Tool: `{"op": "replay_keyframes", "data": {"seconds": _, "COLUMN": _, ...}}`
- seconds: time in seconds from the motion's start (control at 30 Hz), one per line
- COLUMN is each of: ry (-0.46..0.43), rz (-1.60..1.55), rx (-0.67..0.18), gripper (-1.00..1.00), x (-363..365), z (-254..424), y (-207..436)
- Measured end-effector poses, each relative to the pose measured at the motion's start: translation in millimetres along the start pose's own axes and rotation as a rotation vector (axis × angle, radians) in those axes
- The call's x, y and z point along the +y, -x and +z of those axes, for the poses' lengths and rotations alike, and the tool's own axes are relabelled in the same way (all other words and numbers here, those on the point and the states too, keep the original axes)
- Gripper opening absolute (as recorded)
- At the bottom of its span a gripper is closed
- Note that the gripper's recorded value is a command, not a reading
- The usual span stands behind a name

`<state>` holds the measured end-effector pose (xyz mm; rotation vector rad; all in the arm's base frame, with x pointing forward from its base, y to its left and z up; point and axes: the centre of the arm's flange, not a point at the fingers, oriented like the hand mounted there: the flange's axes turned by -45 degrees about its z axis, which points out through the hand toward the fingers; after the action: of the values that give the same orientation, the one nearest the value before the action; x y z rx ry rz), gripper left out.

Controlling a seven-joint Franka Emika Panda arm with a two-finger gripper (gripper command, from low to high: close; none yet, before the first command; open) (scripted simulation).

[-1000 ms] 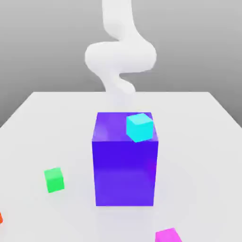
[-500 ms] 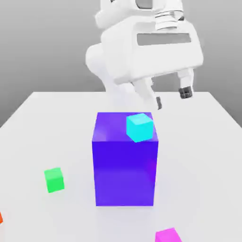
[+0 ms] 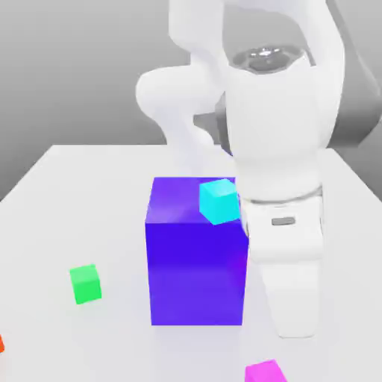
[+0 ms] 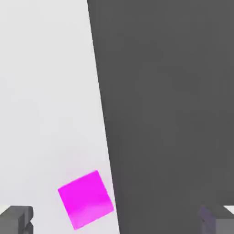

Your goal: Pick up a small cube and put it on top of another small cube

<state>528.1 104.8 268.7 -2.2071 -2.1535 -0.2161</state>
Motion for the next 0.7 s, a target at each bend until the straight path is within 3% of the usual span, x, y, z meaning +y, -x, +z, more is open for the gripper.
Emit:
{"op": "replay_keyframes", "data": {"seconds": 0.23, "ry": -0.072, "rz": -0.277, "rx": -0.110, "gripper": 0.00, "x": -13.7, "z": 68.2, "y": 4.4}}
{"op": "replay_keyframes", "data": {"seconds": 0.37, "ry": -0.080, "rz": -0.315, "rx": -0.125, "gripper": 0.00, "x": -17.2, "z": 122.8, "y": 11.1}}
{"op": "replay_keyframes", "data": {"seconds": 0.4, "ry": -0.081, "rz": -0.315, "rx": -0.125, "gripper": -1.00, "x": -18.5, "z": 133.7, "y": 12.9}}
{"op": "replay_keyframes", "data": {"seconds": 0.6, "ry": -0.084, "rz": -0.315, "rx": -0.124, "gripper": -1.00, "x": -19.5, "z": 139.3, "y": 13.9}}
{"op": "replay_keyframes", "data": {"seconds": 0.7, "ry": -0.082, "rz": -0.317, "rx": -0.126, "gripper": -1.00, "x": -16.6, "z": 111.0, "y": 9.4}}
